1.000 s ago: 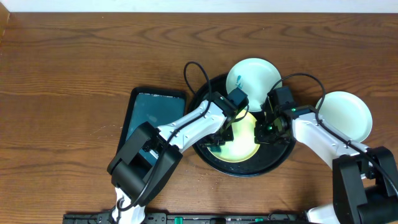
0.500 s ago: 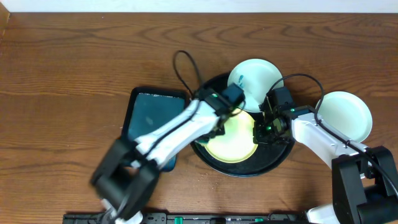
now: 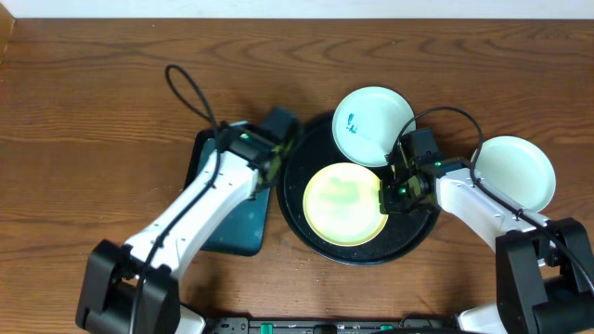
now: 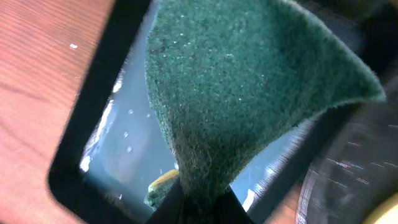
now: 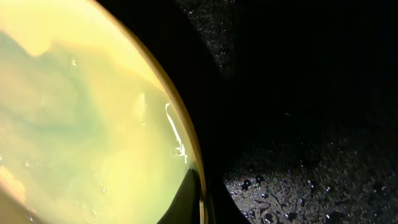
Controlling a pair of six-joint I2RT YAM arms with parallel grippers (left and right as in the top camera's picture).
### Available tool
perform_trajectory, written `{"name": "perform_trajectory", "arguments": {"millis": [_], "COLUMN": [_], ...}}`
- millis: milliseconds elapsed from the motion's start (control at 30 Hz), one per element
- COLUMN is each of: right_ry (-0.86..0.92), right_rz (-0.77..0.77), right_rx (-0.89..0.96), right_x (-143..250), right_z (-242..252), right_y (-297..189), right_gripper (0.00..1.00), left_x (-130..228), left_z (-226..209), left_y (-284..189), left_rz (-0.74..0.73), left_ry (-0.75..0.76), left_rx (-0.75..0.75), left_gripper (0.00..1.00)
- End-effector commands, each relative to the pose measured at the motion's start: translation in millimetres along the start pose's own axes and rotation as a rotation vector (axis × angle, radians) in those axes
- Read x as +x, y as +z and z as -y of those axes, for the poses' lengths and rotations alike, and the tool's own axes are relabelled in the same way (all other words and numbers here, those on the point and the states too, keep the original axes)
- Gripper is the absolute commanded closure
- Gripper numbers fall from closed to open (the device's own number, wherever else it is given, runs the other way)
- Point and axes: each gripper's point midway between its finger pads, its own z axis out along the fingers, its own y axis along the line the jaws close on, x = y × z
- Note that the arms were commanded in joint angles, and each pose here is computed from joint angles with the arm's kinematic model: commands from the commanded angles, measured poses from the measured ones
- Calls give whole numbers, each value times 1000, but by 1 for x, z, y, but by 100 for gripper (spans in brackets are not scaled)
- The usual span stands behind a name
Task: Clean dirty plates on tray and stack at the side
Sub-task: 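Return the sponge to the sink tray with the left gripper, then lift the yellow plate with the right gripper and flip it over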
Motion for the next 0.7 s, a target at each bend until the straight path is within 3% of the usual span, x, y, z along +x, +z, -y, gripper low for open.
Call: {"name": "perform_trajectory", "arguments": {"millis": [0,133,267,467,667], "right_ry": [-44,-77,-131,-184,-295], "right_rz": [-18,84,239,464,614], "right_rx": [83,151,231,355,412], "right_x": [8,-4,-17,-29,-37], "right_z": [15,15,11,7,-11], "right_y": [-4,-37,-78,-131,-163], "right_gripper": [99,99,99,99,99], "left_x": [20,25,18,7,2], "left_z": [0,-7,-15,-25,-35], "left_y": [29,37,25,-9,-43], "left_rz": [-121,-201,-186,-94,6], "left_ry": [85,37,47,13,-11], "left_rx": [88,139,171,231,297], "left_gripper": [93,87,72,34,24]}}
